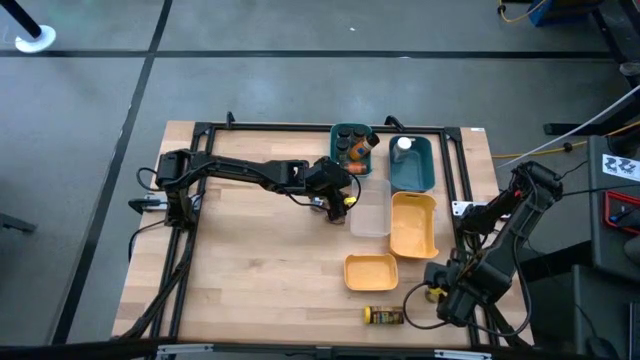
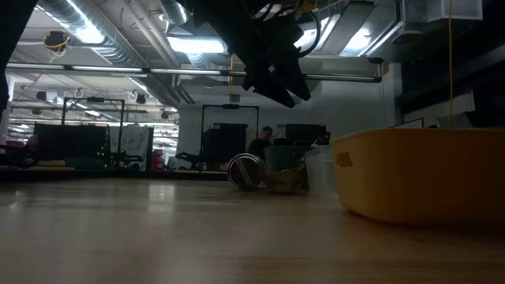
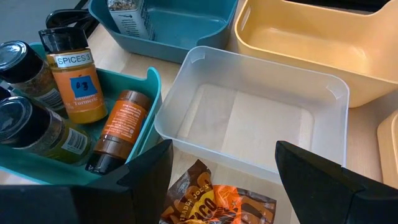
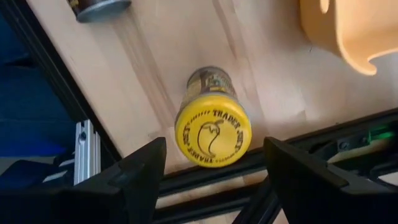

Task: Sort spices by type
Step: Put the yellow seasoning into the big yellow bin

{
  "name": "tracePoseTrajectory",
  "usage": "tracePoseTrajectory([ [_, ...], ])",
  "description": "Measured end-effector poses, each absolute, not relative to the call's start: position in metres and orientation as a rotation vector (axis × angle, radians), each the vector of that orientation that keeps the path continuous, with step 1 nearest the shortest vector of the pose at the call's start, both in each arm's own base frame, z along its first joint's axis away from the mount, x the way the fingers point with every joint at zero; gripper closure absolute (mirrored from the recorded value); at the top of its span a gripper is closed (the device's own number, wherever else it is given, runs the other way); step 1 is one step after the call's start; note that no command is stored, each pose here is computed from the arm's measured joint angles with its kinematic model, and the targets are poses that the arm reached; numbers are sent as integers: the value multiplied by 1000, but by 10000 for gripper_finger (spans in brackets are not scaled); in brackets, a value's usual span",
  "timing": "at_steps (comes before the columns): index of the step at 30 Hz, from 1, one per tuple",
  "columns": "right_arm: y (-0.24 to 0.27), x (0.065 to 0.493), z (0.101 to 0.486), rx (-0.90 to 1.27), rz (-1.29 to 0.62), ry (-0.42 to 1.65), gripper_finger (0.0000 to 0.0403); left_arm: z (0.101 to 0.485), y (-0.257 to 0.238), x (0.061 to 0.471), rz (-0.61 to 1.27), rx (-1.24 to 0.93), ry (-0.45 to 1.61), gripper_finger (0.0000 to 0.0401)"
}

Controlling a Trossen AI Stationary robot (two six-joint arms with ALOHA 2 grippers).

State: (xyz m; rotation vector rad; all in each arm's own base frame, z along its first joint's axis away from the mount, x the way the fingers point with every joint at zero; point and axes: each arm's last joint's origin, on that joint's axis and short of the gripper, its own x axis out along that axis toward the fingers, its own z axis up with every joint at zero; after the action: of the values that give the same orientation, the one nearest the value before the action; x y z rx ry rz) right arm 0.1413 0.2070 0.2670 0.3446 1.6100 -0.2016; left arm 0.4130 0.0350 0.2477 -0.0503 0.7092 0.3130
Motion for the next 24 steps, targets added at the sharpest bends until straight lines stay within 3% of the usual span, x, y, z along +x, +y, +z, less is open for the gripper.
tracePoseTrajectory([
  [24,215,146,249,256,-244,1661,134,248,35,413,321,-71,706,136],
])
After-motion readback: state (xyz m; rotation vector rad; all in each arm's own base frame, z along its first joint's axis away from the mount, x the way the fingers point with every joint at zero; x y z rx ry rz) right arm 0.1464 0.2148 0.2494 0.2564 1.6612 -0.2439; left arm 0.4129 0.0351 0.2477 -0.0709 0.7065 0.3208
